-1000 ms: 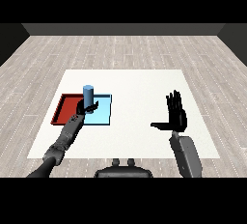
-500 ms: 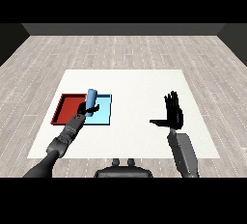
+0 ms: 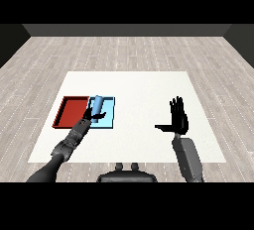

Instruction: Pick the blue can and put it in the blue box

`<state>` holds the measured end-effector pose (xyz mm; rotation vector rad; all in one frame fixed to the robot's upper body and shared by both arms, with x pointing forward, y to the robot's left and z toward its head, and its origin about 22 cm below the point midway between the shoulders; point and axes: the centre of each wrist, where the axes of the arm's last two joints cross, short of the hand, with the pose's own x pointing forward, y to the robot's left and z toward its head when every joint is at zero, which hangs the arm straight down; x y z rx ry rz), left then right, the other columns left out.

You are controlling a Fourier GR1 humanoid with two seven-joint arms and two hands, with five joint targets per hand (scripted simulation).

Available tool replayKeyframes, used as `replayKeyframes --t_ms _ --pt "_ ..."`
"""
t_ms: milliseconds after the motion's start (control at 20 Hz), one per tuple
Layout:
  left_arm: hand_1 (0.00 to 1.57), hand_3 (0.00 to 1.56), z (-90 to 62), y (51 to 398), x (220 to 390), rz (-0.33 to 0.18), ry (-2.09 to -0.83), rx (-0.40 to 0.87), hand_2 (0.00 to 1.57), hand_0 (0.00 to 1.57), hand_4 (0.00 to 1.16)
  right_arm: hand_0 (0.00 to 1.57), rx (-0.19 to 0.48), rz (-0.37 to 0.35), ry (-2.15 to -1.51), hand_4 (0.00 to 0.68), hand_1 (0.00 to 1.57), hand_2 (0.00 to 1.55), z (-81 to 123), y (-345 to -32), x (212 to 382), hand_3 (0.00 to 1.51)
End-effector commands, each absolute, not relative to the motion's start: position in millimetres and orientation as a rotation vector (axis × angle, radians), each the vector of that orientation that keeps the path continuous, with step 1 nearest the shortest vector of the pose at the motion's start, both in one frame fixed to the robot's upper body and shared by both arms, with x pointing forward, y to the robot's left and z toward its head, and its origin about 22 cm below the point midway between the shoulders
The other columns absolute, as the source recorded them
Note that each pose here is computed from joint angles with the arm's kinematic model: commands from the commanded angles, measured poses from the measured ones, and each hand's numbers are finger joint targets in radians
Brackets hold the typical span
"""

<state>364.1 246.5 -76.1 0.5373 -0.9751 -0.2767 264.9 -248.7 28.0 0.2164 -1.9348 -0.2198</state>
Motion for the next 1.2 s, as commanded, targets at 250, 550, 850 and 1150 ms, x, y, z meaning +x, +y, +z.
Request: replayKeyframes --t_ms 250,550,850,1150 --pt "0.0 0.0 -86.0 268 351.1 -0.242 -0.91 0.641 0.0 0.0 0.0 0.0 0.256 -0.26 -1.943 0.0 0.0 0.0 40 -243 264.0 0.0" --pt "0.0 0.0 -70.8 246 365.3 0.031 -1.278 0.768 0.0 0.0 0.0 0.0 0.278 -0.237 -1.97 0.0 0.0 0.0 29 -240 264.6 0.0" --pt "0.0 0.0 -56.6 233 365.3 0.006 -1.74 0.545 0.0 0.0 0.0 0.0 0.282 -0.24 -1.948 0.0 0.0 0.0 34 -245 262.8 0.0" --pt "0.0 0.0 -62.3 215 332.2 0.022 -1.976 0.262 0.0 0.0 0.0 0.0 0.23 -0.183 -1.929 0.0 0.0 0.0 31 -254 248.9 0.0"
